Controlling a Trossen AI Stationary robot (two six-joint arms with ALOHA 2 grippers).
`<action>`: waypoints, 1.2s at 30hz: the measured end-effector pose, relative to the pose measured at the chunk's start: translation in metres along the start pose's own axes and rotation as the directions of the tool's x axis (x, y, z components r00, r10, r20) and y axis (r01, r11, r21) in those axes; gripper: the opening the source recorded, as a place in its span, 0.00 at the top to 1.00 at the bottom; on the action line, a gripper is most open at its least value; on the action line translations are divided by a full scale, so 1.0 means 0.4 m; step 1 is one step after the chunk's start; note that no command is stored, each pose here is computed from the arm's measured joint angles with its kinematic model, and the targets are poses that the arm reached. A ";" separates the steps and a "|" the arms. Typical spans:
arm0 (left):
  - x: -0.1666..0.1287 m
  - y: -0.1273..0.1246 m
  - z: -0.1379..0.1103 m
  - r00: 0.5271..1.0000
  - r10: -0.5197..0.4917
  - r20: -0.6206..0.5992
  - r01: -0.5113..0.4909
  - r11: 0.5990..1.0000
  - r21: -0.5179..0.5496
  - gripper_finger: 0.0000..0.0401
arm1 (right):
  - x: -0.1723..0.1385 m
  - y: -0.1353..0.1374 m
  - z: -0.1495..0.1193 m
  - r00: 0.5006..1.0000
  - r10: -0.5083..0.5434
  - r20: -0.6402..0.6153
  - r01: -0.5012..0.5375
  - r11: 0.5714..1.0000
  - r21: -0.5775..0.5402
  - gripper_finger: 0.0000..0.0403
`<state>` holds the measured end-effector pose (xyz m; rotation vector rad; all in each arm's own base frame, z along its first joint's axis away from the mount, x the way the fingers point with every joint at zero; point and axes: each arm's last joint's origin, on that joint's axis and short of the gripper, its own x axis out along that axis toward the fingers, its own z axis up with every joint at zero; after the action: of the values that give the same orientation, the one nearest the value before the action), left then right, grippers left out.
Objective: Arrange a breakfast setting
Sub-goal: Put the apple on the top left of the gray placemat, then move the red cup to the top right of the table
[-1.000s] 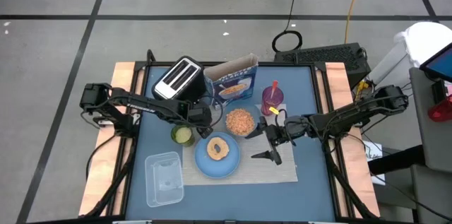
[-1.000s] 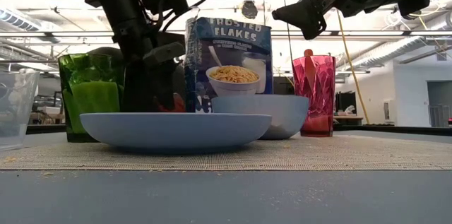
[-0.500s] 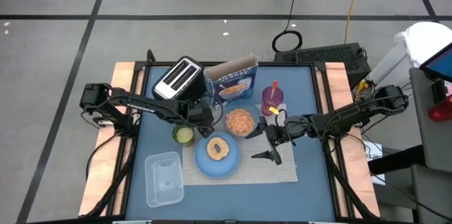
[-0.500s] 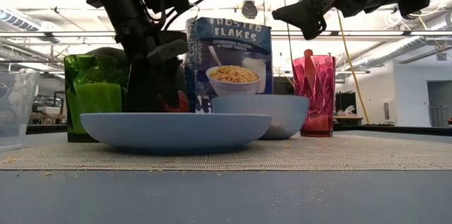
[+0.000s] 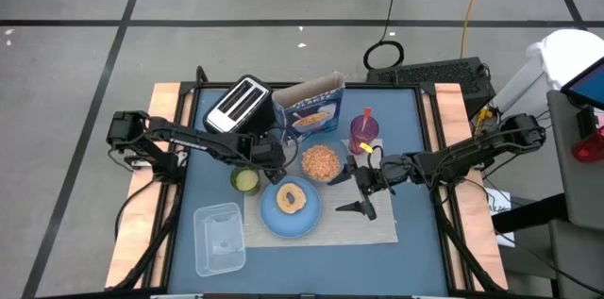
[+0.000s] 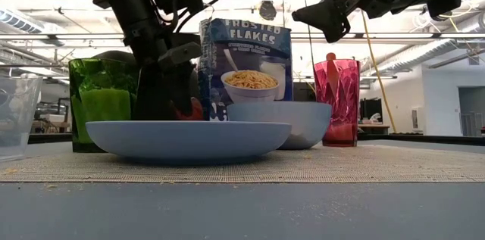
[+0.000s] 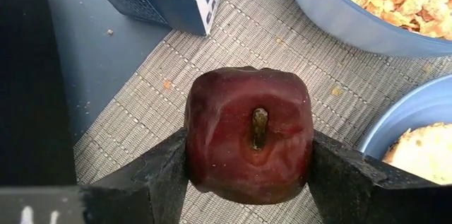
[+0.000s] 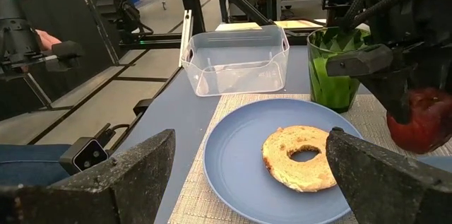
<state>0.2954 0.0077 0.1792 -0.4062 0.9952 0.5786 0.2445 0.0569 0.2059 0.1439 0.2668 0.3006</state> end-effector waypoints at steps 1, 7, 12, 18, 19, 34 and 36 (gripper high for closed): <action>0.000 0.000 0.000 1.000 0.000 0.000 0.000 1.000 0.000 0.39 | 0.000 0.000 0.000 1.000 0.000 0.000 0.000 1.000 0.000 0.12; 0.000 -0.001 0.000 1.000 -0.008 -0.006 0.008 1.000 -0.003 0.27 | 0.000 0.000 0.000 1.000 0.000 0.000 0.000 1.000 0.000 0.12; 0.000 -0.001 0.000 1.000 -0.008 -0.005 0.008 1.000 -0.005 0.17 | 0.000 0.000 0.000 1.000 0.000 0.000 0.000 1.000 0.000 0.12; 0.000 -0.001 0.000 1.000 -0.009 -0.005 0.009 1.000 -0.005 0.15 | 0.000 0.000 0.000 1.000 0.000 0.000 0.000 1.000 0.000 0.12; 0.000 -0.001 0.000 1.000 -0.009 -0.005 0.009 1.000 -0.005 0.15 | 0.000 0.000 0.000 1.000 0.000 0.000 0.000 1.000 0.000 0.12; -0.009 0.000 0.002 1.000 -0.018 0.004 0.018 1.000 -0.012 0.15 | 0.000 0.000 -0.001 1.000 0.000 -0.003 0.000 1.000 0.001 0.12; -0.012 0.001 0.004 1.000 -0.022 0.010 0.022 1.000 -0.014 0.15 | 0.000 0.000 -0.002 1.000 -0.001 -0.007 0.001 1.000 0.001 0.12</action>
<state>0.2941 0.0073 0.1842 -0.4259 0.9765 0.5675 0.2443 0.0570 0.2053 0.1436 0.2736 0.3004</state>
